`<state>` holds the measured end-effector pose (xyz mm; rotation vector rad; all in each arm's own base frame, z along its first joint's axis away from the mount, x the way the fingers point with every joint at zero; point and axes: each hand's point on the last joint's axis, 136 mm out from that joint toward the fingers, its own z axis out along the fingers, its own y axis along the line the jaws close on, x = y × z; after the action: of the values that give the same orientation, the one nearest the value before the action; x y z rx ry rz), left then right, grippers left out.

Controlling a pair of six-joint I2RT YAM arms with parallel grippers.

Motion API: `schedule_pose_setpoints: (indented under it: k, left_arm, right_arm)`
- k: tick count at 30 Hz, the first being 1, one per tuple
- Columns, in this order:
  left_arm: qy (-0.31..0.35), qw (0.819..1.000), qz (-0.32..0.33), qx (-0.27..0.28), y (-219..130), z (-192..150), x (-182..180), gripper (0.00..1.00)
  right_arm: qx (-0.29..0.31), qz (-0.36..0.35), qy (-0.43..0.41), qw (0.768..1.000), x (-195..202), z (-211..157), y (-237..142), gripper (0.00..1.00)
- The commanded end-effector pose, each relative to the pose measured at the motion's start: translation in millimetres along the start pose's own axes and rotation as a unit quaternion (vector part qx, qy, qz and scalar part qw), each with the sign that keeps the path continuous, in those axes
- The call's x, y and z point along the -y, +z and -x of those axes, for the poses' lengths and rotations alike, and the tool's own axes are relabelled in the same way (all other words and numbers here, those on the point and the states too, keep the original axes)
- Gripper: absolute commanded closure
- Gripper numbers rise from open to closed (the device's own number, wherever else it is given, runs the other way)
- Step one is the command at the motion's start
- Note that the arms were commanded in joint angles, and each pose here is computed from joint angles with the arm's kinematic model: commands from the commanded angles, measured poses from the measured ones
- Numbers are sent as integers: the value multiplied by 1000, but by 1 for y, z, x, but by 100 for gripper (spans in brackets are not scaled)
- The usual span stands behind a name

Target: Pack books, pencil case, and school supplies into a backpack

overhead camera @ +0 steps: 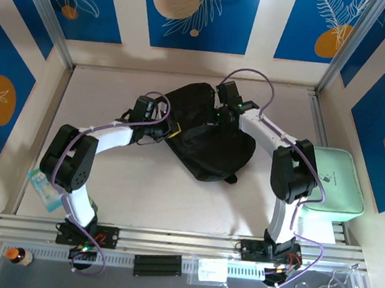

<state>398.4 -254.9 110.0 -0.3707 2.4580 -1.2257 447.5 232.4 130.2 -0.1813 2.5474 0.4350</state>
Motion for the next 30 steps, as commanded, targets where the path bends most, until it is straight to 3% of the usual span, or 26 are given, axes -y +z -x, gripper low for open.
schedule_pose_setpoints:
  k: [1,9,13,17,21,25,30]
  left_arm:
    - [11,999,28,10,-9,2,-6,100]
    - [19,999,31,7,-10,1,-5,100]
    - [19,1000,23,-1,-6,1,-3,100]
    - [22,1000,21,-3,-4,2,-2,100]
    - [26,999,22,-6,-4,2,-2,100]
    - [27,999,32,-6,-3,1,-7,100]
    - [23,998,61,-1,-4,0,-23,100]
  right_arm:
    - [11,-56,47,997,37,16,-2,100]
    - [19,-64,65,996,48,29,-8,100]
    - [23,12,8,1000,0,26,-16,100]
    - [5,84,-59,995,-59,1,-21,100]
    - [-1,120,-83,989,-87,-15,-30,100]
    - [13,110,-75,991,-79,-13,-38,100]
    - [46,11,-20,999,-30,5,-45,100]
